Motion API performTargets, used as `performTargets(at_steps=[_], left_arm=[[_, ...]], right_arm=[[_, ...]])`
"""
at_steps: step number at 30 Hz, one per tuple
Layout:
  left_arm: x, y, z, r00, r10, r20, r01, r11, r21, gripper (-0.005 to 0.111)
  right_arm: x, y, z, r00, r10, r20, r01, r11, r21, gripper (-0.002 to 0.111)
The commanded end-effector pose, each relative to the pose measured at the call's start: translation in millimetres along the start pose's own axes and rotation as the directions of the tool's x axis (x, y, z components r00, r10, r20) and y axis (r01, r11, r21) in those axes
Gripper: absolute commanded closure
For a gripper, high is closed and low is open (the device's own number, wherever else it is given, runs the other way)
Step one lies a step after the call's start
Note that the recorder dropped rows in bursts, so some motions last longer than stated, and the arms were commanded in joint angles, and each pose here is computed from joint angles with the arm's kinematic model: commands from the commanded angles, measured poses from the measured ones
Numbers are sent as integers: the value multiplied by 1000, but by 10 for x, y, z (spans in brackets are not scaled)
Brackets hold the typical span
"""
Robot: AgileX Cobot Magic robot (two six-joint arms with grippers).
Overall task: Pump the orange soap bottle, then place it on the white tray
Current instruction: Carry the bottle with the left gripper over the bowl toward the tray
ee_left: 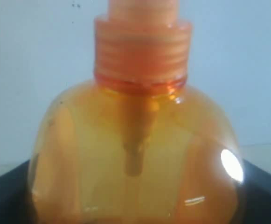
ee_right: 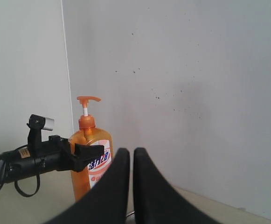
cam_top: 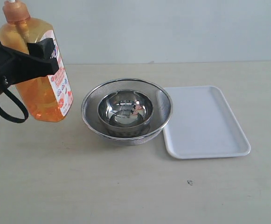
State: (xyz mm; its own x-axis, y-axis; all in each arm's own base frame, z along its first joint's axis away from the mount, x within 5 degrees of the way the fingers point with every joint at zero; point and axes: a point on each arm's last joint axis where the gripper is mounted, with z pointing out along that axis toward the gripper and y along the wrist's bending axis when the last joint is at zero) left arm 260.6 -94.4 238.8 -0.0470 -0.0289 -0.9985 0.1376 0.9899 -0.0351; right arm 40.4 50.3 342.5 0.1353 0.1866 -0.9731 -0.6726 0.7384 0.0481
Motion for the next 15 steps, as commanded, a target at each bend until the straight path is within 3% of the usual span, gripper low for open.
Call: performTargets(at_steps=[1,15], left_arm=[[-246,-40,-61,991,23,135,-29,999,46,102],[-666,-265,88,981,-47,186,6,977,215,102]], right_arm=[[6,-2,-12,1000,3,6,-3,1000,7,107],[6,-2,-12,1000,1,6,-1,1000,7,107]])
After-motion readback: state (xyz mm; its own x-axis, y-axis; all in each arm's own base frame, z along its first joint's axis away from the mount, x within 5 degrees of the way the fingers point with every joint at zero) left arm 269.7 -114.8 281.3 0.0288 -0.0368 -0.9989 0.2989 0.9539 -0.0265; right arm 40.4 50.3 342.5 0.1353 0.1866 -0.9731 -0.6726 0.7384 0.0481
